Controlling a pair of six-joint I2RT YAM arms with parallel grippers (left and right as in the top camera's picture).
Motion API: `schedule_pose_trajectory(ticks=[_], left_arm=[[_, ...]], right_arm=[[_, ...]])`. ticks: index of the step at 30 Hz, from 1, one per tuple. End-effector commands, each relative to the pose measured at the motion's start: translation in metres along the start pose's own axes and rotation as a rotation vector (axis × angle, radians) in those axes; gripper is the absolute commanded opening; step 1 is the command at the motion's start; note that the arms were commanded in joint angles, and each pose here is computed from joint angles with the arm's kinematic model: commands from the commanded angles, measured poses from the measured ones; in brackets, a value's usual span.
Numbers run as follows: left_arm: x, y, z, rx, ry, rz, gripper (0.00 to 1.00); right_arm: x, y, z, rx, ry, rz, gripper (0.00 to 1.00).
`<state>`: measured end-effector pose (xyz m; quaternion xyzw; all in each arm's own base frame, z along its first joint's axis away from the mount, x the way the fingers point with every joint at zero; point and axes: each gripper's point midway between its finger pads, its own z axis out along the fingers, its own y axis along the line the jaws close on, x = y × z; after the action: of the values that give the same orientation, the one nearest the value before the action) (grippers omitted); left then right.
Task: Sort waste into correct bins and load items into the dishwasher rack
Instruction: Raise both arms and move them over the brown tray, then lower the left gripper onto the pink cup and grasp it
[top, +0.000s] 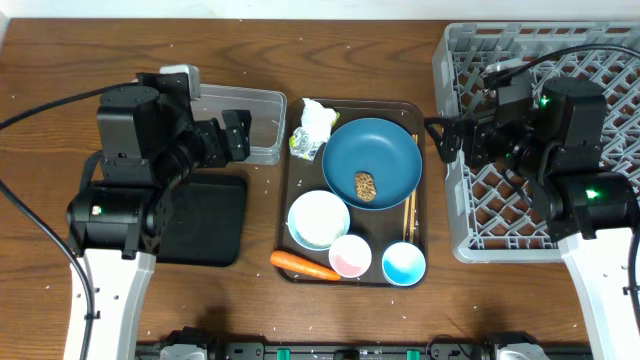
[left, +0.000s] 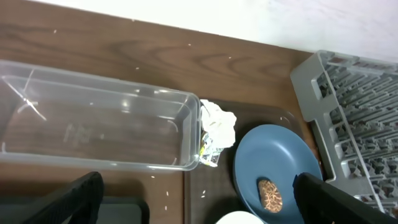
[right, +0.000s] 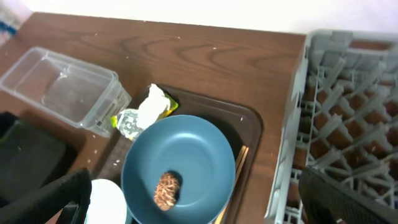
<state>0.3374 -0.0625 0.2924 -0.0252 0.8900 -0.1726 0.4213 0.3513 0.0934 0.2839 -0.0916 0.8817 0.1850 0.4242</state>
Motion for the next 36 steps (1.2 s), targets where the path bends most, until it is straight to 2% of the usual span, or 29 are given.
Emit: schedule_pose_trajectory(ticks=[1,4,8,12,15,18,22,36], left_arm=[[0.006,-0.005,0.006,0.001,0.046,-0.037,0.98],[0.032,-0.015,0.016,0.012,0.157,-0.031,0.98],[0.079,-0.034,0.022,0.005,0.343,-0.023,0.98],[0.121,-0.050,0.022,0.000,0.504,0.044,0.96],[0.144,-0.051,0.023,-0.039,0.595,0.099,0.87],[0.162,-0.054,0.024,-0.053,0.671,0.132,0.86],[0.171,-0.052,0.020,-0.066,0.715,0.138,0.87],[0.161,-0.045,0.029,-0.092,0.659,0.229,0.87]], right_arm=[[0.002,-0.001,0.005,0.016,0.028,0.128,0.99],[0.026,0.010,0.019,0.008,0.137,0.166,0.99],[0.055,-0.003,0.035,0.148,0.246,0.236,0.99],[0.055,-0.006,0.044,0.164,0.247,0.226,0.99],[0.048,-0.009,0.046,0.177,0.216,0.219,0.99],[0.045,-0.010,0.046,0.184,0.202,0.218,0.99],[0.053,0.001,0.045,0.127,0.241,0.241,0.99],[0.068,0.010,0.046,0.095,0.307,0.296,0.99]])
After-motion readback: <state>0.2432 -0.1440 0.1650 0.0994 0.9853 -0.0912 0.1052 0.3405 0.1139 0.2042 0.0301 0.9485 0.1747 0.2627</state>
